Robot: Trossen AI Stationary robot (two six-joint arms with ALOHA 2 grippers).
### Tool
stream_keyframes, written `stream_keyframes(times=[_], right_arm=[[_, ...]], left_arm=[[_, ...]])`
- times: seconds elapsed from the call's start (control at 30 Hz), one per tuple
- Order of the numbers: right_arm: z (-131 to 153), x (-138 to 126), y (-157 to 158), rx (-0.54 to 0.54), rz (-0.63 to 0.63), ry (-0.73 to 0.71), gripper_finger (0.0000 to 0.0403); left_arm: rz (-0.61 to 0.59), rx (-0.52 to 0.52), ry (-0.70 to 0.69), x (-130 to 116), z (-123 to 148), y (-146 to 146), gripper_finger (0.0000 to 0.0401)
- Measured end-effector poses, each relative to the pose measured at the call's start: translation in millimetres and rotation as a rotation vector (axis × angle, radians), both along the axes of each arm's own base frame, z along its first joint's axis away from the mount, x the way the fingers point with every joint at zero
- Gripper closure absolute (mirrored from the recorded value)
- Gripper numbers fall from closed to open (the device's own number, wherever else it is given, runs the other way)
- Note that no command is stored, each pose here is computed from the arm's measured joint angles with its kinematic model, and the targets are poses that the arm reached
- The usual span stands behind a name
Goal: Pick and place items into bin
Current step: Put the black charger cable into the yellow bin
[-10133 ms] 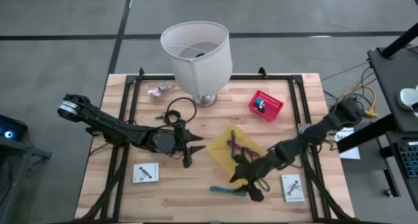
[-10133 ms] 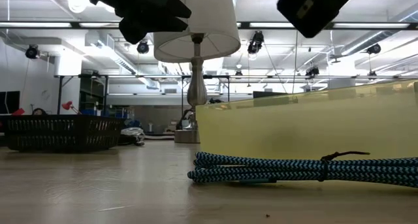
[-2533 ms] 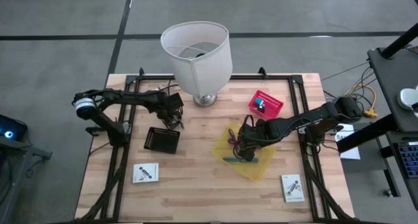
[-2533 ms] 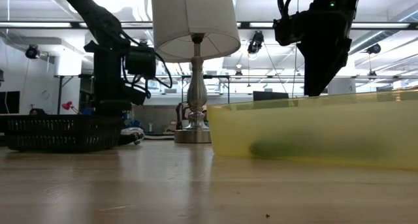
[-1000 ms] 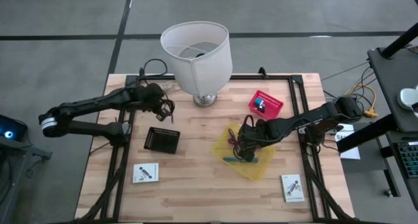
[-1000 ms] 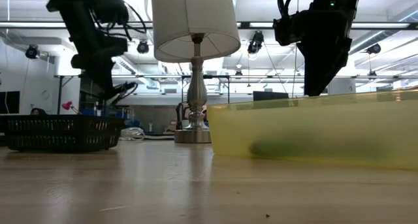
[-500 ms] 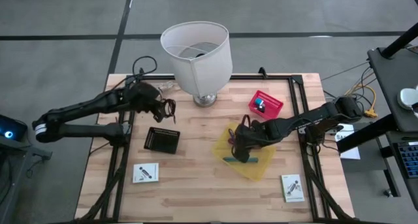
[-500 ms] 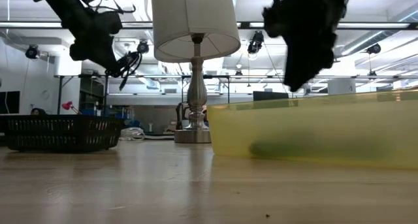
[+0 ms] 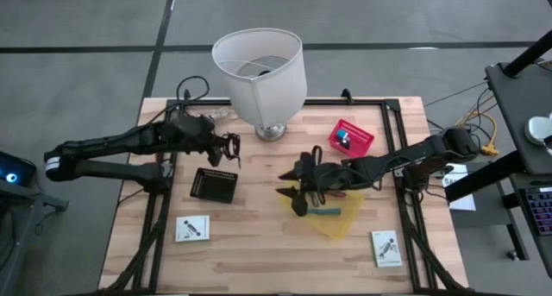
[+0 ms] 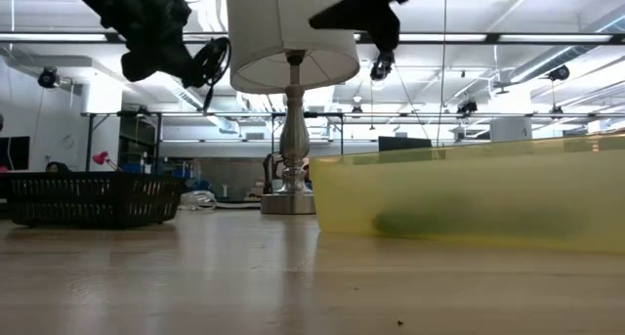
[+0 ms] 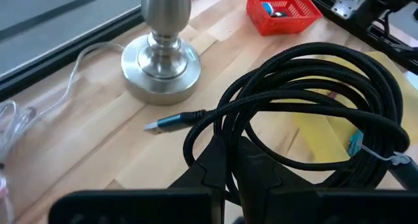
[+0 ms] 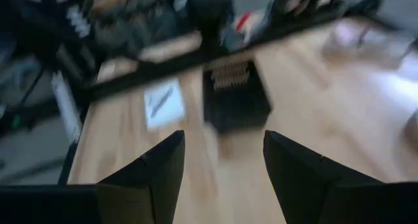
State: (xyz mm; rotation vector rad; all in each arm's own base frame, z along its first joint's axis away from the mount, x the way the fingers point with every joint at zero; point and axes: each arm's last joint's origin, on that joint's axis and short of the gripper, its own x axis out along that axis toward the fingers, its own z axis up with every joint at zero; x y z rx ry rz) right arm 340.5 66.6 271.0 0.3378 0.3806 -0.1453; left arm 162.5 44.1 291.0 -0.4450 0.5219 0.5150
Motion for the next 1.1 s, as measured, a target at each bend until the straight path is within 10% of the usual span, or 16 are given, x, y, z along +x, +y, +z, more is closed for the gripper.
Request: stream_keyframes(times=[0.3, 1.1], right_arm=[[4, 4, -11, 0.115, -0.249, -0.097, 0.0205], [-5, 13, -32, 0.286, -0.372, -0.131, 0.0109]], left_arm=[[-0.072, 0.028, -0.013, 31, -8, -13, 0.0400], [-0.087, 0.105, -0.163, 97, -26, -34, 0.0400]])
